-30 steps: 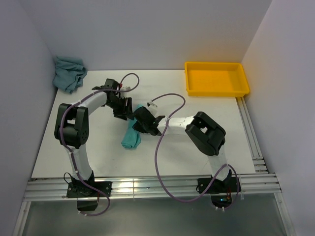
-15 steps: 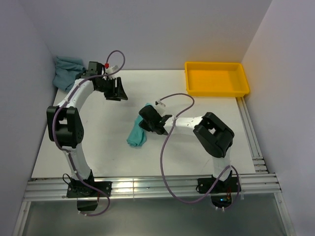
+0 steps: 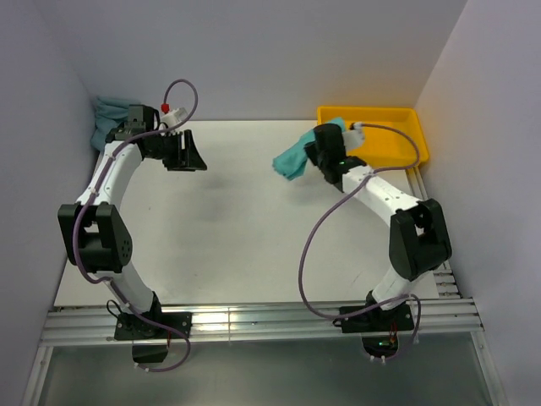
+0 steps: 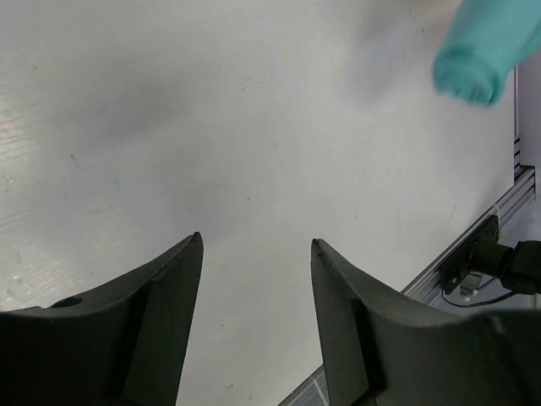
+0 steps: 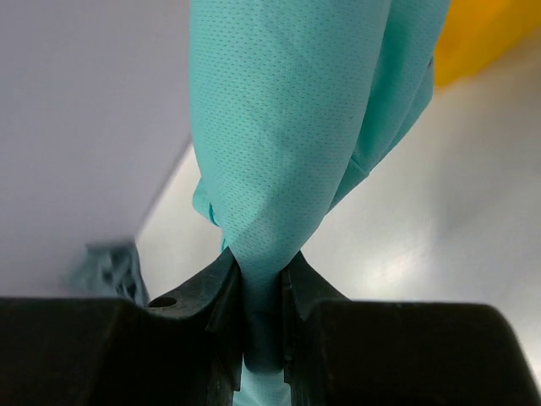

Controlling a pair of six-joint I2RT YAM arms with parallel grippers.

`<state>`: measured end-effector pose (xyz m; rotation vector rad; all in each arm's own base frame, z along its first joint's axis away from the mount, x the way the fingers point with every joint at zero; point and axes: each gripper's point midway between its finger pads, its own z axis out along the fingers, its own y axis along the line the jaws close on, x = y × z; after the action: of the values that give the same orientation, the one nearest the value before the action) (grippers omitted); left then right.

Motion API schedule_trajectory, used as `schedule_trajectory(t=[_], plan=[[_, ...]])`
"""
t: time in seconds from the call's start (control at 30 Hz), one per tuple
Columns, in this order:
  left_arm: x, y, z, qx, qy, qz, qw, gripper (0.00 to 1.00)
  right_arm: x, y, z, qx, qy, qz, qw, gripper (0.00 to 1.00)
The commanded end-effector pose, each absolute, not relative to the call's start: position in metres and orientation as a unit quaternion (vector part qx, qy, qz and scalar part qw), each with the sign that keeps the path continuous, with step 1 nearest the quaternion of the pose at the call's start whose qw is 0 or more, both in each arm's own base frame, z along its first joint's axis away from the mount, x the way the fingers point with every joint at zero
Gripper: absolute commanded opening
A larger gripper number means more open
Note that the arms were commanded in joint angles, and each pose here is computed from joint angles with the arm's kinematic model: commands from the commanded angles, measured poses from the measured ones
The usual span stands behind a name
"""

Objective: Roll the t-shirts
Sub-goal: Place the rolled tshirt into the container

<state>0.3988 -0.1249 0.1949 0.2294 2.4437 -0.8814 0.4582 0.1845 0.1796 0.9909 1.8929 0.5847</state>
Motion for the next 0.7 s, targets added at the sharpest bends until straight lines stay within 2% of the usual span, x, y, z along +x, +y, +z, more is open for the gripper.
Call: schedule_trajectory(t=[0.0, 0.13, 0.33, 0.67], plan=[[0.387, -0.126, 0.21, 0.106, 0.894, -0.334, 0.279, 0.59, 0.489, 0.107, 0.235, 0.458, 0.694, 0.223, 0.509, 0.0], [0.384, -0.127, 0.207, 0.105, 0.895, -0.338, 0.272, 0.59, 0.521, 0.037, 0.249, 0.513, 0.648, 0.179, 0.533, 0.0], [0.387, -0.128, 0.203, 0.102, 0.895, -0.341, 0.267, 0.59, 0.571, -0.036, 0.229, 0.577, 0.601, 0.14, 0.534, 0.0], [0.396, -0.132, 0.198, 0.092, 0.894, -0.356, 0.257, 0.59, 0.668, -0.09, 0.156, 0.629, 0.574, 0.169, 0.495, 0.0]])
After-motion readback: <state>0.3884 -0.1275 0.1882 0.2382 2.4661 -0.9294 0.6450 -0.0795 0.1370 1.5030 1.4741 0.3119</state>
